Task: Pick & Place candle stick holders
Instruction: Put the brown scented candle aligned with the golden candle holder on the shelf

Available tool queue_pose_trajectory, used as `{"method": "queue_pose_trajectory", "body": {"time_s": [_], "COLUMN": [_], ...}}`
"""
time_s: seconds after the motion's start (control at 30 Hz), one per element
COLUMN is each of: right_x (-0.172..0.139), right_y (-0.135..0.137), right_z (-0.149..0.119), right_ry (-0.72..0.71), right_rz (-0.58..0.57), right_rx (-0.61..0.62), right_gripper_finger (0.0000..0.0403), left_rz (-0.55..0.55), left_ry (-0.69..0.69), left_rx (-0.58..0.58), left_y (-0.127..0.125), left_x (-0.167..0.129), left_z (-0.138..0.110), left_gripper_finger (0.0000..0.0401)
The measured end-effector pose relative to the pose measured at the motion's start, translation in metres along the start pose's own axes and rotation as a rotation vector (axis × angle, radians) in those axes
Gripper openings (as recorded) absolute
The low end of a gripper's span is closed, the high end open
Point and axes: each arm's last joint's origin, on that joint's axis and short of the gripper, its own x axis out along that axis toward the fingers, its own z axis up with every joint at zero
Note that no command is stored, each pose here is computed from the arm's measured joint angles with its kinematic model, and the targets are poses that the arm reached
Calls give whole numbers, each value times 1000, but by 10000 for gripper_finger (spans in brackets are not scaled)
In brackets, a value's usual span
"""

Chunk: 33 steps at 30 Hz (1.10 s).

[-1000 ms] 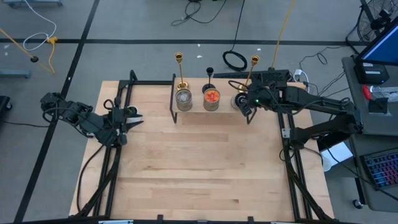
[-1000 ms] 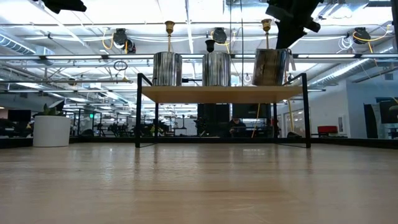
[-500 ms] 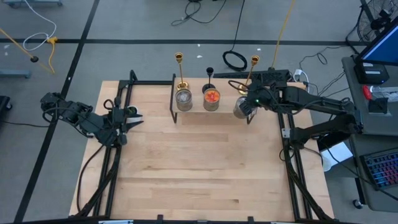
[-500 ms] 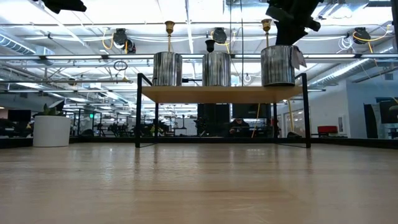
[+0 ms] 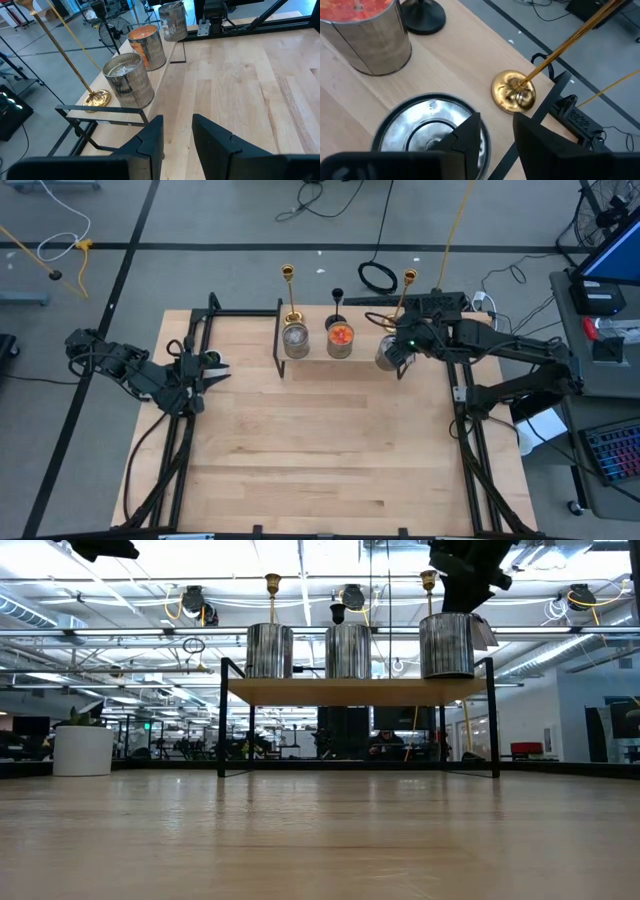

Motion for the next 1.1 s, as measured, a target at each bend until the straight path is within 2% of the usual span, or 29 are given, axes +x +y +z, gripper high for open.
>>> {"method": "queue_pose_trajectory", "body": {"time_s": [0.17, 0.3, 0.57, 0.87, 0.93, 1.1], "right_x": [10, 18, 22, 23, 21, 7], "right_y": [3, 4, 9, 4, 5, 13], "right_z": [-8, -15, -6, -1, 1, 7], "right_ry": [25, 5, -88, -130, -154, -241], "right_rz": [-15, -79, -61, -136, -118, 54], "right_rx": [-18, -25, -44, -50, -52, -18], "right_gripper_finger": [114, 114, 114, 114, 114, 114], "left_rz": [0, 0, 0, 0, 0, 1], "left_ry": [0, 0, 0, 0, 0, 3], "left_rx": [0, -1, 0, 0, 0, 1], "left_y": [0, 0, 0, 0, 0, 0], "left_x": [0, 0, 0, 0, 0, 0], "left_z": [0, 0, 0, 0, 0, 0], "left_gripper_finger": [108, 108, 108, 108, 108, 108]}}
